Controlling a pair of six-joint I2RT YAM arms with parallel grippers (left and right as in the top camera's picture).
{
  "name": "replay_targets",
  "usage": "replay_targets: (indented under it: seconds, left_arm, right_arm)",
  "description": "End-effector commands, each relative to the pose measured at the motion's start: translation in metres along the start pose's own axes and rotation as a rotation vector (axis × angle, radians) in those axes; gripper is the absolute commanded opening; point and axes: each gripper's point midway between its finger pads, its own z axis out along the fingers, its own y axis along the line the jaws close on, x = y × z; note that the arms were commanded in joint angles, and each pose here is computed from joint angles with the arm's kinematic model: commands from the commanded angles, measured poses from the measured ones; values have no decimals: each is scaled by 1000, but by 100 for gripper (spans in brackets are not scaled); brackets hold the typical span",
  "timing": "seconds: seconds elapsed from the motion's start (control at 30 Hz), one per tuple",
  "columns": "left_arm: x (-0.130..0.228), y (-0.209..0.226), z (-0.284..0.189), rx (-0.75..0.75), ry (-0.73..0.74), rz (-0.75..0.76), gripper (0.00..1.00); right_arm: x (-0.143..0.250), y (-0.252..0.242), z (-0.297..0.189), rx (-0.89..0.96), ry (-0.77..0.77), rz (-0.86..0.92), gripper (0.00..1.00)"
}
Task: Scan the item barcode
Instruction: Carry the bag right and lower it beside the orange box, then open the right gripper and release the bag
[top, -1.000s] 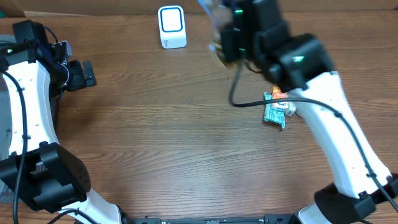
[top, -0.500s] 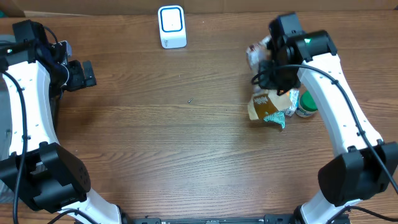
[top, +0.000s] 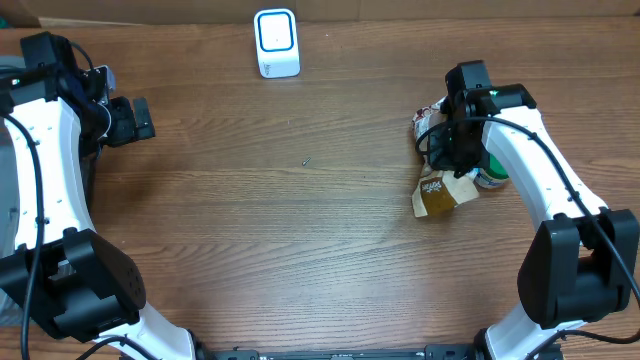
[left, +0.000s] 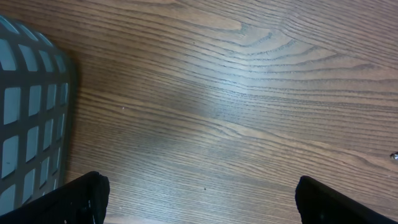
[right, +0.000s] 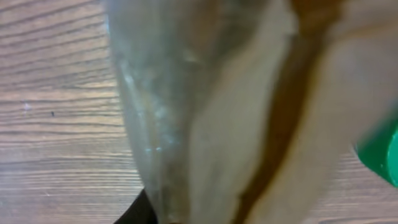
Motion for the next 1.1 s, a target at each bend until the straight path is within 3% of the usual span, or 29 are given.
replay_targets:
  seconds: [0.0, 0.1, 0.17, 0.27, 0.37, 0.53, 0.9, 1.07]
  left_arm:
    - [-7, -2, -12, -3, -38, 18, 100]
    - [-7, -2, -12, -3, -38, 18, 99]
    - [-7, -2, -12, -3, -38, 18, 100]
    - [-7, -2, -12, -3, -38, 18, 99]
    - [-7, -2, -12, -3, -38, 18, 100]
    - [-7, -2, -12, -3, -38, 18, 100]
    - [-7, -2, -12, -3, -38, 18, 100]
    - [-7, -2, -12, -3, -38, 18, 100]
  right_arm:
    - [-1, -4, 0, 21, -9, -6, 25]
    - [-2, -6, 0, 30, -11, -5, 26]
    - [-2, -8, -1, 37, -11, -3, 33]
    - [-3, -8, -6, 38, -10, -2, 36]
    - [-6, -10, -20, 55, -15, -2, 49]
    - [-13, -9, -46, 60, -34, -2, 60]
    - [-21, -2, -118, 25, -90, -4, 64]
    - [-19, 27, -137, -142, -90, -14, 64]
